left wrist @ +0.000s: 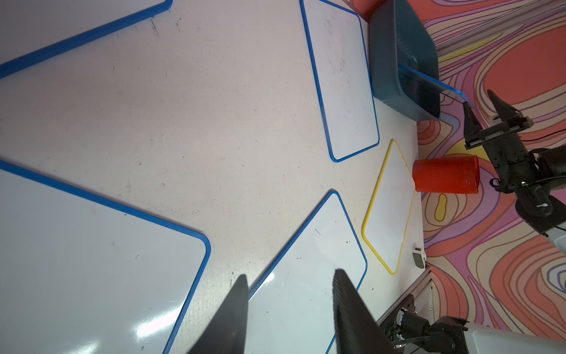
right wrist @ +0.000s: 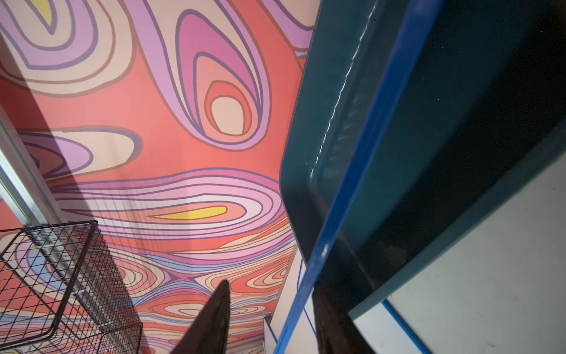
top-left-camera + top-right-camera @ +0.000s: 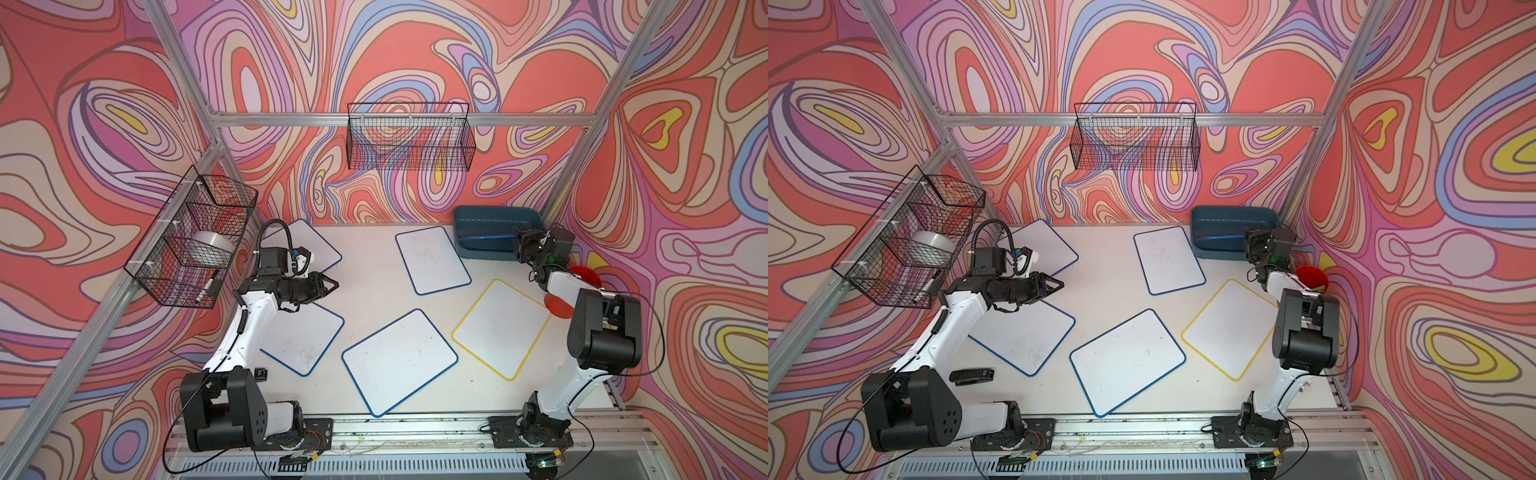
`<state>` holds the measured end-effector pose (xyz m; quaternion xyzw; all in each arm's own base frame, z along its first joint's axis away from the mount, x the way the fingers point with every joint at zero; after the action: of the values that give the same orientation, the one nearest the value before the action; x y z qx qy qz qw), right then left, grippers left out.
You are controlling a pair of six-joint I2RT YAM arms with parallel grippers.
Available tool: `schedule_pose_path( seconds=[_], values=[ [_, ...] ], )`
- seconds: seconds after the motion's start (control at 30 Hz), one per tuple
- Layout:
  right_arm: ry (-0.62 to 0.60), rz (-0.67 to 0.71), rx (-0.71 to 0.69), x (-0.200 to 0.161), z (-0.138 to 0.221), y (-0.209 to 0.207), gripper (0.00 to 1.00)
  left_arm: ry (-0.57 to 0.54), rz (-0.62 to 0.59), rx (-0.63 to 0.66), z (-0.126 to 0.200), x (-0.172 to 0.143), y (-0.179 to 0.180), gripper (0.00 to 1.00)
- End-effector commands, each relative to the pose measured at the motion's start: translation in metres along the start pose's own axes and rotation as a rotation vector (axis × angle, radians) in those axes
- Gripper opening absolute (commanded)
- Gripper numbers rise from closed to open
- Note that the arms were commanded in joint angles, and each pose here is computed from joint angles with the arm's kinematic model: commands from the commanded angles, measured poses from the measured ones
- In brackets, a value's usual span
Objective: Put the whiteboard into the storage box
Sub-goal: Place the whiteboard in the storage box, then move the whiteboard to the center of the board.
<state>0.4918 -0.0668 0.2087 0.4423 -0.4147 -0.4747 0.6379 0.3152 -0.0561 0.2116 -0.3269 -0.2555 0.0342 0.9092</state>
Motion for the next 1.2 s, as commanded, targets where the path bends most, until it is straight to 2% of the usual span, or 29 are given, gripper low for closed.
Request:
schedule_pose_path(
  seconds=[0.0,0.23,0.43,0.67,0.9,1.17],
  values=[
    [0.038,0.134,0.062,-0.009,0.015,0.04,0.51,0.005,-0.009,0.005,-0.001,-0.001,0.002,0.41],
    [0.14,0.287,0.048,-0.028,0.034,0.063,0.52,0.01,-0.005,0.015,-0.003,-0.001,0.005,0.41],
    [0.331,0.425,-0.012,-0.064,0.052,0.067,0.52,0.012,-0.001,0.015,-0.004,-0.001,0.006,0.42],
    [0.593,0.505,-0.074,-0.139,0.064,0.025,0.52,0.022,0.013,-0.001,-0.007,-0.002,0.006,0.42],
    [0.782,0.543,-0.156,-0.211,0.074,-0.02,0.52,0.042,0.028,-0.025,-0.01,-0.005,0.004,0.42],
    [0.982,0.601,-0.256,-0.282,0.117,-0.055,0.52,0.117,-0.011,0.03,-0.022,-0.021,-0.002,0.42]
  ],
)
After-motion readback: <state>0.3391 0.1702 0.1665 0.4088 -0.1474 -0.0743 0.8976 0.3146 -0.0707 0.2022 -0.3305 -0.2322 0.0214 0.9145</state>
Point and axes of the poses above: each gripper's point midway between its finger pads, its own z axis back along the fingers, its own y axis along the line the jaws close on, x = y × z, the point moved 4 cm from there along z, back along the fingers, and after that the axes turned 4 degrees about -z, right-handed, at the moved point
